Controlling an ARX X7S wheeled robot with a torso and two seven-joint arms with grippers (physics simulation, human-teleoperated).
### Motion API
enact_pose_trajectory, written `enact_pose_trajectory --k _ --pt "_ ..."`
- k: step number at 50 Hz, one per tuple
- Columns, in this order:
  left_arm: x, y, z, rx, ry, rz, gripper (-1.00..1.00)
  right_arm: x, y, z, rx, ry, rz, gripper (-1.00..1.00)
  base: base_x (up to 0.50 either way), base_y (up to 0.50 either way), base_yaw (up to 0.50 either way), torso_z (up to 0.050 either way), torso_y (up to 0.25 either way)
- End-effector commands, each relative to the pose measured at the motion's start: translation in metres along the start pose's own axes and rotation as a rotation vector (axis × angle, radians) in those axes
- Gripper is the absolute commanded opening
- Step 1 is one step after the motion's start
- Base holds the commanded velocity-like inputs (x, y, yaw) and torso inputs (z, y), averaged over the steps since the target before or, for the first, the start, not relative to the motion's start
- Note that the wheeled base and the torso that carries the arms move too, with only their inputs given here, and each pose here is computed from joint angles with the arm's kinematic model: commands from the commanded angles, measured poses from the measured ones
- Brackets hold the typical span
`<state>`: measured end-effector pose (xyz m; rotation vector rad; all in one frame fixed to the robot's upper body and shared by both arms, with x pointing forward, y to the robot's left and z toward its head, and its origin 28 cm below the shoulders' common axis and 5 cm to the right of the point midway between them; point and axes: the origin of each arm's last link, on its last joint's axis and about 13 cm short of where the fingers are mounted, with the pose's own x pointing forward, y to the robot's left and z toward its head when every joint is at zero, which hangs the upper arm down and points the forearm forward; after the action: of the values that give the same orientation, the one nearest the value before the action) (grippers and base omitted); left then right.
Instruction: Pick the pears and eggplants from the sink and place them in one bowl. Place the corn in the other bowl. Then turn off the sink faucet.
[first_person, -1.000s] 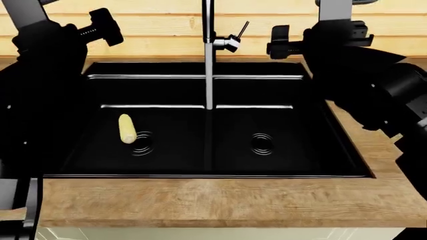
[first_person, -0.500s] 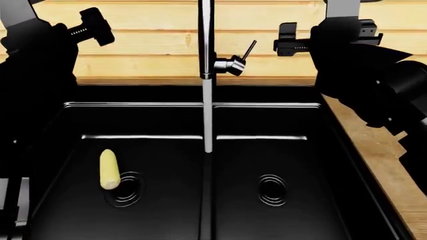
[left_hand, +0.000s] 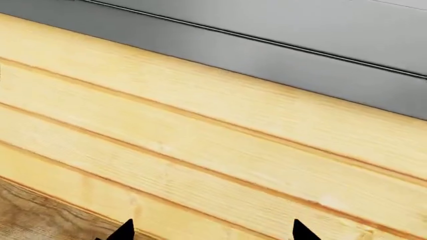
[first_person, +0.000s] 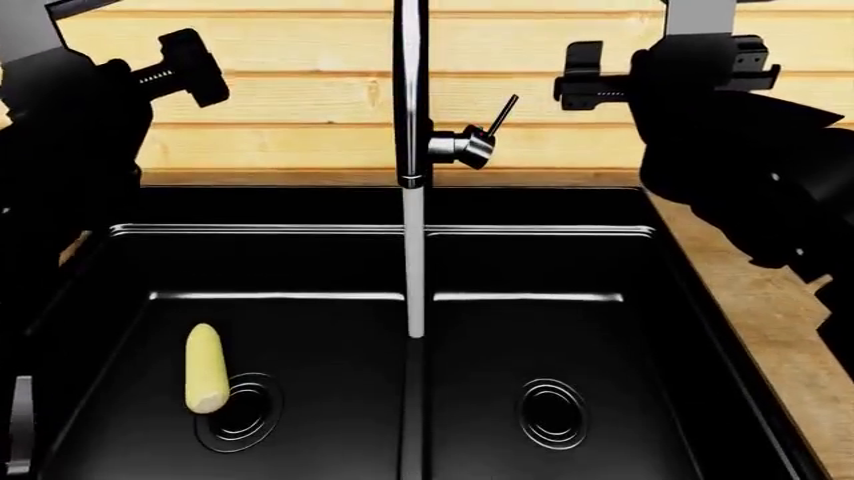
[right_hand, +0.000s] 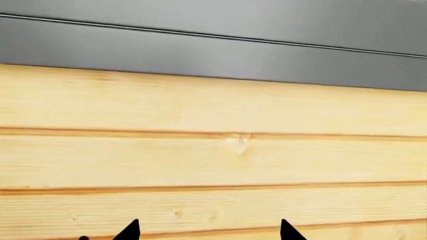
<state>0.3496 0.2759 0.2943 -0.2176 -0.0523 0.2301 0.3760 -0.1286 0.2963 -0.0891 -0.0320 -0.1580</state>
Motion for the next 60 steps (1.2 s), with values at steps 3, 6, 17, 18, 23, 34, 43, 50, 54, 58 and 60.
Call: enact_pose_trajectory --k 3,6,17,18,23,34,43,50,54,58,60 --pt "-0.047 0.002 0.013 0.072 0.147 0.030 1.00 -0.005 -0.003 0.004 0.007 -0.020 0.011 1.00 0.00 0.00 0.00 0.000 0.000" --pt "-0.058 0.004 0.023 0.036 0.196 0.026 1.00 -0.006 -0.004 0.004 0.008 -0.023 0.011 1.00 0.00 0.00 0.00 0.000 0.000" --pt "-0.068 0.005 0.024 0.048 0.321 0.077 1.00 -0.013 -0.005 0.011 0.046 -0.070 0.053 1.00 0.00 0.00 0.00 0.000 0.000" --pt "-0.070 0.004 0.025 0.056 0.320 0.087 1.00 -0.013 -0.004 0.011 0.048 -0.071 0.056 1.00 0.00 0.00 0.00 0.000 0.000" --pt "-0.077 0.004 0.015 0.096 0.344 0.128 1.00 -0.017 -0.004 0.013 0.052 -0.097 0.071 1.00 0.00 0.00 0.00 0.000 0.000" --pt "-0.084 0.005 -0.019 0.148 0.539 0.111 1.00 -0.025 -0.006 0.012 0.049 -0.114 0.090 1.00 0.00 0.00 0.00 0.000 0.000" --pt "-0.083 0.004 -0.032 0.174 0.582 0.126 1.00 -0.026 -0.006 0.011 0.052 -0.110 0.092 1.00 0.00 0.00 0.00 0.000 0.000" --pt "-0.080 0.003 -0.045 0.204 0.631 0.137 1.00 -0.027 -0.006 0.009 0.054 -0.105 0.091 1.00 0.00 0.00 0.00 0.000 0.000" --pt "-0.082 0.004 -0.050 0.221 0.655 0.142 1.00 -0.026 -0.007 0.007 0.055 -0.103 0.089 1.00 0.00 0.00 0.00 0.000 0.000" --pt "-0.084 0.006 -0.055 0.239 0.672 0.145 1.00 -0.025 -0.008 0.004 0.056 -0.098 0.086 1.00 0.00 0.00 0.00 0.000 0.000" --pt "-0.084 0.006 -0.058 0.243 0.677 0.149 1.00 -0.023 -0.009 0.001 0.058 -0.097 0.084 1.00 0.00 0.00 0.00 0.000 0.000"
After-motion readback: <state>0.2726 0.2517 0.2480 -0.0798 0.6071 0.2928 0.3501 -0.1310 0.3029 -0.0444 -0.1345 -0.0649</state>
